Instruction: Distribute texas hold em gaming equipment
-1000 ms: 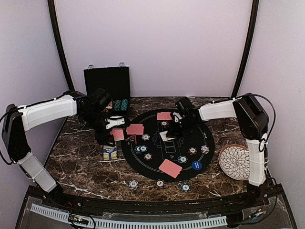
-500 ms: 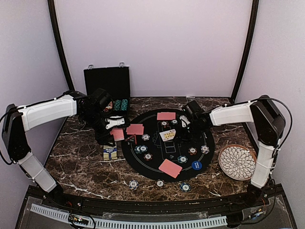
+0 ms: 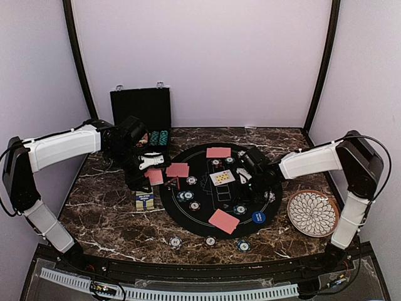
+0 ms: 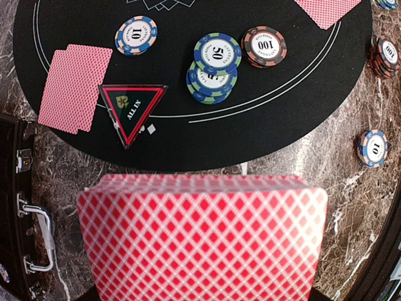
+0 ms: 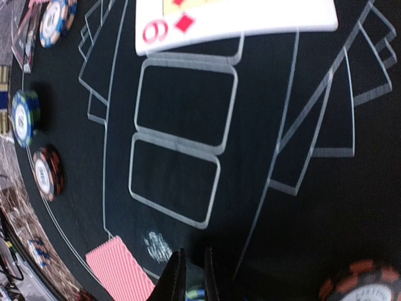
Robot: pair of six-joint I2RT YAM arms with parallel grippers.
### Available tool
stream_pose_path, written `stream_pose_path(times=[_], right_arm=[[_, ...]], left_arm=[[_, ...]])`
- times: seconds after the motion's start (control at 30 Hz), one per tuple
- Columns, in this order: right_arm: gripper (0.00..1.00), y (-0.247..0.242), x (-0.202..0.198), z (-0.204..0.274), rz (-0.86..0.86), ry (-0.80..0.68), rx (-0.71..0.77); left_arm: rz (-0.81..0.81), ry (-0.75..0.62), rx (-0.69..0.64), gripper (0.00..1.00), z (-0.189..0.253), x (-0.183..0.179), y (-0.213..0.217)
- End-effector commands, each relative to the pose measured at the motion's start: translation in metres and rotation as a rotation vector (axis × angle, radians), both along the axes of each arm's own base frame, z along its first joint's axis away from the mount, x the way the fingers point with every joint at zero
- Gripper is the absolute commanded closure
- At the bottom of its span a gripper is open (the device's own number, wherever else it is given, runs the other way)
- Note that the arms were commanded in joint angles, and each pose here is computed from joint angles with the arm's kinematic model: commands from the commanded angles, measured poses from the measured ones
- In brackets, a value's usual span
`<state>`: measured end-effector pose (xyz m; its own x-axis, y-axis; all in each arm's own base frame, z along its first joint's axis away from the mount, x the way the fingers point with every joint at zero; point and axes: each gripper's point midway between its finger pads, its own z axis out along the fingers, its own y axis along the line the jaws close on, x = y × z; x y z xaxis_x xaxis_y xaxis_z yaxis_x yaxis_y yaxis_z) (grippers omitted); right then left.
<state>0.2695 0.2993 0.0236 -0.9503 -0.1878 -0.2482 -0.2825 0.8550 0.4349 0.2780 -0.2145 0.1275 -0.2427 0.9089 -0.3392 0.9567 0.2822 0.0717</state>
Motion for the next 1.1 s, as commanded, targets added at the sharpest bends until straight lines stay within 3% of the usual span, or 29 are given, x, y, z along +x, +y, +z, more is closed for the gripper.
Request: stream_pose_path(times=[0.0, 0.27, 0.53, 0.77, 1.07], right_arm=[[0.87, -0.02, -0.031, -0.011, -0.006, 0.066, -0.059], [0.86, -0.013, -0.032, 0.006, 0.0, 0.059, -0.028], [0.79, -0.007, 0.032, 0.044, -0.037, -0.046, -0.014], [0.81, -0.038, 0.059, 0.019, -0.098, -0.034, -0.087], [0.84, -0.062, 0.043, -0.005, -0.118, 0.002, -0.138]], left_arm=[[-0.009, -0.01, -0.021, 1.0, 0.012, -0.007, 0.001], [-0.009, -0.008, -0.021, 1.0, 0.01, -0.007, 0.001], [-0.007, -0.009, -0.022, 1.0, 0.012, -0.007, 0.001], [-0.008, -0.01, -0.022, 1.0, 0.013, -0.008, 0.002], [-0.012, -0.012, -0.022, 1.0, 0.015, -0.007, 0.001]])
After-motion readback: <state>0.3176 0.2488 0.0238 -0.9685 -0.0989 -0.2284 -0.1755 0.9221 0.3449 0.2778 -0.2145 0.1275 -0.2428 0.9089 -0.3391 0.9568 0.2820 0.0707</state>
